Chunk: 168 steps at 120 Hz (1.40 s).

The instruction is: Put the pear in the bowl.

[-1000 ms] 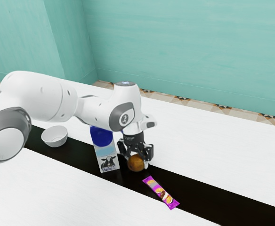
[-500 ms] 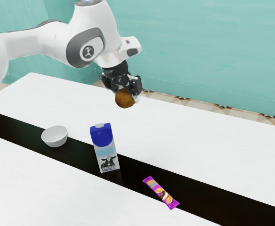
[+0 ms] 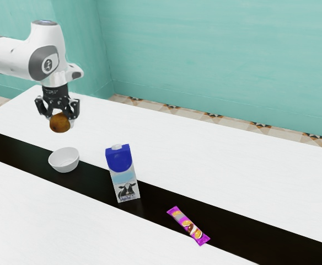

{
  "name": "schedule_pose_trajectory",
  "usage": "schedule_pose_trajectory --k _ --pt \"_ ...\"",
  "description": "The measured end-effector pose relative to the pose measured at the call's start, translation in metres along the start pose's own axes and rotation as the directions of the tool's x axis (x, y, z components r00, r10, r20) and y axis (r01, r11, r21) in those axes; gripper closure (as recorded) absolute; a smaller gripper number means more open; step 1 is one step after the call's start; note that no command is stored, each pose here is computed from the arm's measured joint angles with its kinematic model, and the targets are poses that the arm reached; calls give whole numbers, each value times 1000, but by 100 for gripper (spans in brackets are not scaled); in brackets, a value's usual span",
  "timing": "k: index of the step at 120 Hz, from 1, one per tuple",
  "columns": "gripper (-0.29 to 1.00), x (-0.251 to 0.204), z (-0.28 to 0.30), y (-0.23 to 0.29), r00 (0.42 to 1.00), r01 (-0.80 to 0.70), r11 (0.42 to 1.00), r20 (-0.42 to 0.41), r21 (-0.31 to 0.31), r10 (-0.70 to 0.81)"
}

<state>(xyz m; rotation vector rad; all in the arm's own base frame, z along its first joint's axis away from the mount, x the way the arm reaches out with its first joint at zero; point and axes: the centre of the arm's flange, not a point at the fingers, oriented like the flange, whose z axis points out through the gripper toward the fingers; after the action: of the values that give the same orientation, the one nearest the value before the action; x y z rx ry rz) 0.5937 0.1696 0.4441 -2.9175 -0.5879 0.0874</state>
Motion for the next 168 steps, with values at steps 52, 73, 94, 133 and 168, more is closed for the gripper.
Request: schedule_pose_trajectory --k 52,73,94,133,168 --pt "49 42 113 -24 998 20 999 -56 32 -18" --pt "37 50 118 -14 993 19 1000 -114 14 -17" --pt "17 52 114 -6 990 8 1000 -142 -11 -10" --pt "4 26 7 44 968 -112 991 -233 -79 91" --pt "1 -80 -184 105 829 -525 848 -266 -68 492"
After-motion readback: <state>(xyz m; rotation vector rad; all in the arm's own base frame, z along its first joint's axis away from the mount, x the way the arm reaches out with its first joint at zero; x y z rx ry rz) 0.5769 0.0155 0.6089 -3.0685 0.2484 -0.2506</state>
